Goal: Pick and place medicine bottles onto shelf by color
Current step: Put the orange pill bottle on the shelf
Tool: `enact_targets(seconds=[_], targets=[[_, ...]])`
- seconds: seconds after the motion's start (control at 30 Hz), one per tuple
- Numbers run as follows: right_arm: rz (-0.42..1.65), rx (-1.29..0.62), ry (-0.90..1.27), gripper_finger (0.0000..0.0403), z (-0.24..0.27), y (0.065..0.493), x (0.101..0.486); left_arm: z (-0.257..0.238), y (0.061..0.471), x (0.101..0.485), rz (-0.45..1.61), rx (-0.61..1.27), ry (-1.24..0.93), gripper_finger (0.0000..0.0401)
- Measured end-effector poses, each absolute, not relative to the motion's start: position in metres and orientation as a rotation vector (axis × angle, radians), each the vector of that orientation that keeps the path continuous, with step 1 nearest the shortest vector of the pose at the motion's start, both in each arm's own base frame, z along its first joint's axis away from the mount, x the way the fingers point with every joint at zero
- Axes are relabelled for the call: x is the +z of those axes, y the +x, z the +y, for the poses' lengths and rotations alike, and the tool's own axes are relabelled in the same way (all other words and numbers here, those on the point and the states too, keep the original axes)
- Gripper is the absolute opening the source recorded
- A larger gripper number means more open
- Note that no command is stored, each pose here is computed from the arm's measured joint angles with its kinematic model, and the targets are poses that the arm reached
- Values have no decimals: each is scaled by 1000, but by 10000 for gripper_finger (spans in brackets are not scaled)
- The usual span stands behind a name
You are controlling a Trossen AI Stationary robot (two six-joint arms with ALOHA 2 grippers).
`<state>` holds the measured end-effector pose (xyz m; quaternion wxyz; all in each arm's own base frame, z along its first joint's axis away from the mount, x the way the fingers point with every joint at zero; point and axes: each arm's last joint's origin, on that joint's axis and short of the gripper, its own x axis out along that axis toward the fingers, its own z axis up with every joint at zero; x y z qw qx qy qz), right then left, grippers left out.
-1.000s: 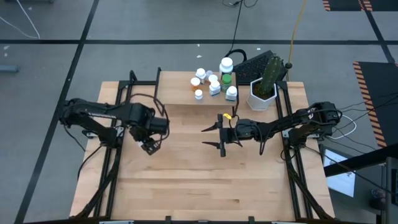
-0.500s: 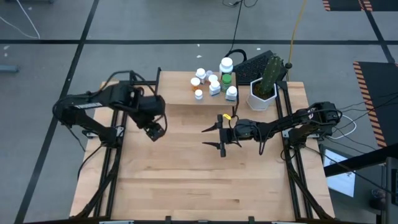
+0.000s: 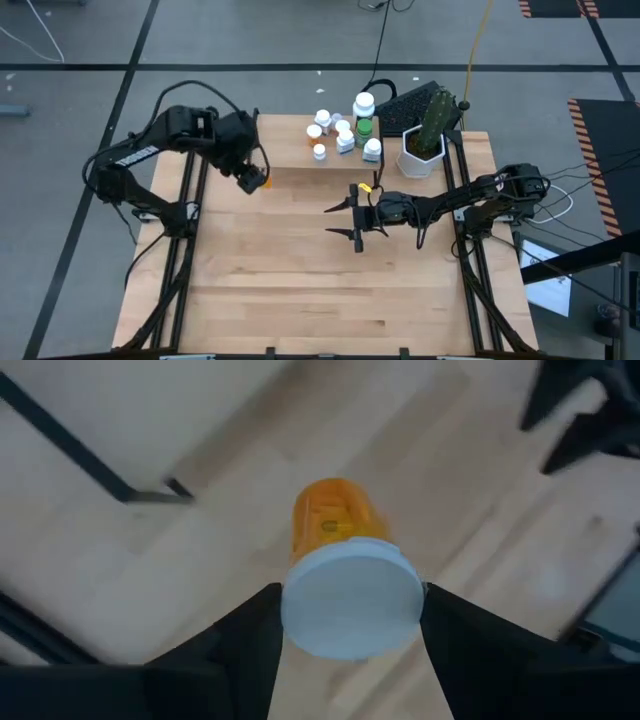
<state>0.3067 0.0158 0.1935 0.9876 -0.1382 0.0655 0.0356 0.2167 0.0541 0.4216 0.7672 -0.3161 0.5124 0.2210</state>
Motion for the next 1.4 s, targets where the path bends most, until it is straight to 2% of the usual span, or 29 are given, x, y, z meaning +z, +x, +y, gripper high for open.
enact_targets(seconds=[0.3,0.73,1.17,1.4], targets=[[135,60,-278,219,12,307,193,104,228,403,1181,589,-600,221],[180,50,-276,219,9,306,189,178,257,353,1292,616,-594,221],[193,40,-267,219,5,306,188,195,261,348,1227,638,-591,223],[196,40,-258,219,5,306,188,196,266,350,1177,639,-579,252]])
